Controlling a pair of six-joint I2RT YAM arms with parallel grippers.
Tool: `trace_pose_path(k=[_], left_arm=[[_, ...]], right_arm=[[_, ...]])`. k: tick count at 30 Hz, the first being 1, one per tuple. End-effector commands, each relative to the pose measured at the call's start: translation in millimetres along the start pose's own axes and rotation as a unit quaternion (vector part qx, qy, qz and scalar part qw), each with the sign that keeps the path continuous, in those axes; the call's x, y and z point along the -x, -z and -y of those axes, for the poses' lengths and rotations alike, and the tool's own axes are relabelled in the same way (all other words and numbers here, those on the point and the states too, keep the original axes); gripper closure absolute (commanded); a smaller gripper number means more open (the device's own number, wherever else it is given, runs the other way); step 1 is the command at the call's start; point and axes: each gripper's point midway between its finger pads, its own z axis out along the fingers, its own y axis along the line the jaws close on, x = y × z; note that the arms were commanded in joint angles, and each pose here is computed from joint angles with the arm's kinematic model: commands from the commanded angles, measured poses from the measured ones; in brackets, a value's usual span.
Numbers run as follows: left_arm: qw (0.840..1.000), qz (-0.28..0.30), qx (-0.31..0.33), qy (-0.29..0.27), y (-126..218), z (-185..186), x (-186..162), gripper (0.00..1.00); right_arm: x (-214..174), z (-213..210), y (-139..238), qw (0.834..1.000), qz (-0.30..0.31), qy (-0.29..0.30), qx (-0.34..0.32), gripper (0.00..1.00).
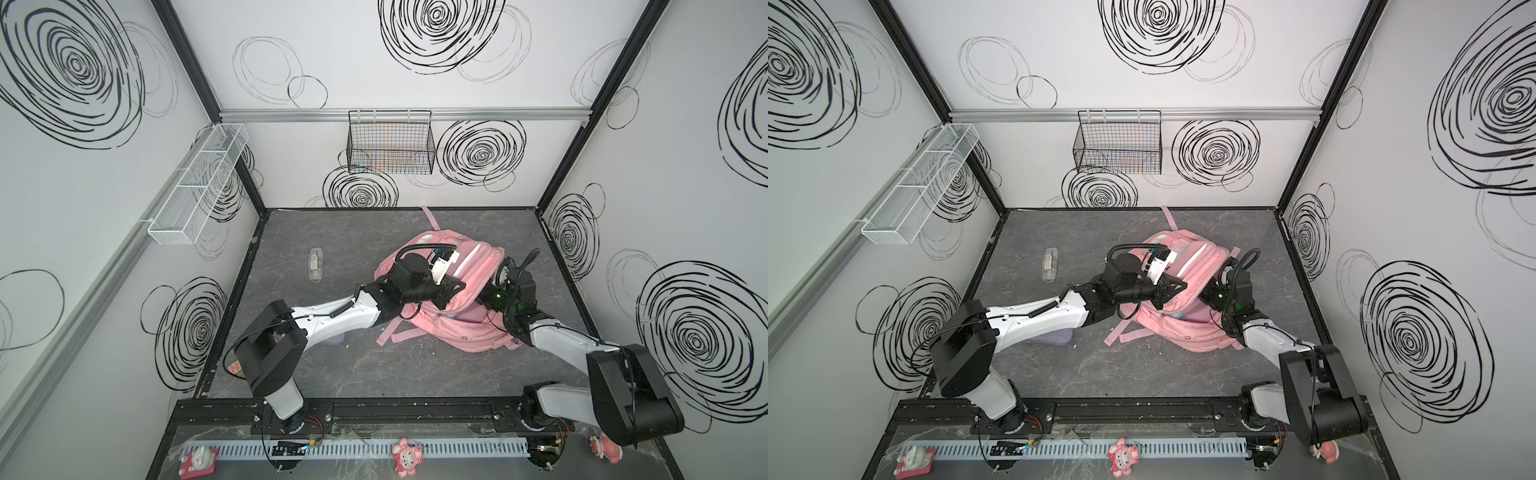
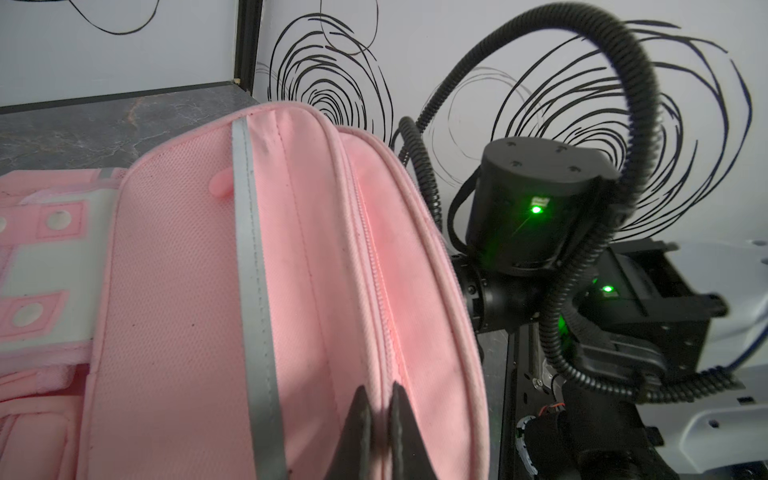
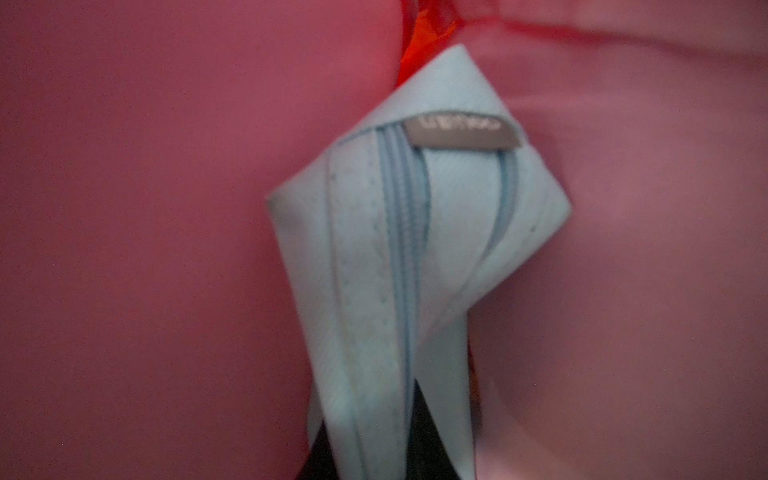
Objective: Pack the student bag
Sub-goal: 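Lower the pencil case into the bag with the right gripper while left holds it open, then open the right gripper and withdraw it from the bag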
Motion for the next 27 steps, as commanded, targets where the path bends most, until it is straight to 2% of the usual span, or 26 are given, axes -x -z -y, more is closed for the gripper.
trace_pose_path(k=[1, 6, 13, 15, 18, 20, 24, 27], left_arm=[[0.986, 0.129, -0.084, -0.068, 23.5, 54.1, 80.3, 1.0], [0.985, 0.128, -0.09, -0.066, 23.3, 55.8, 79.8, 1.0], [0.986, 0.12, -0.095, -0.065, 19.9, 58.0, 74.5, 1.0], [0.987, 0.118, -0.093, -0.064, 19.2, 57.5, 72.8, 1.0], [0.988, 0.118, -0.081, -0.063, 19.9, 53.0, 72.5, 1.0], [0.988, 0.119, -0.072, -0.062, 21.6, 49.6, 73.8, 1.0], [0.989, 0.125, -0.059, -0.059, 25.6, 44.4, 77.7, 1.0], [0.989, 0.126, -0.051, -0.06, 25.7, 41.1, 78.0, 1.0]], right_arm=[[6.4, -21.6, -4.8, 0.999, 0.013, -0.008, 0.05, 0.84], [18.0, -22.2, -6.0, 0.996, 0.053, -0.035, 0.06, 0.84], [17.2, -24.1, -11.5, 0.991, 0.06, -0.084, 0.09, 0.81], [17.6, -23.9, -11.1, 0.991, 0.06, -0.083, 0.088, 0.75], [20.5, -17.1, -6.6, 0.994, 0.059, -0.069, 0.06, 0.47], [26.7, -5.4, 3.6, 0.995, 0.073, -0.057, 0.023, 0.36], [37.2, 10.7, 29.7, 0.994, 0.102, -0.044, -0.019, 0.26], [39.6, 17.7, 44.4, 0.993, 0.102, -0.049, -0.021, 0.26]])
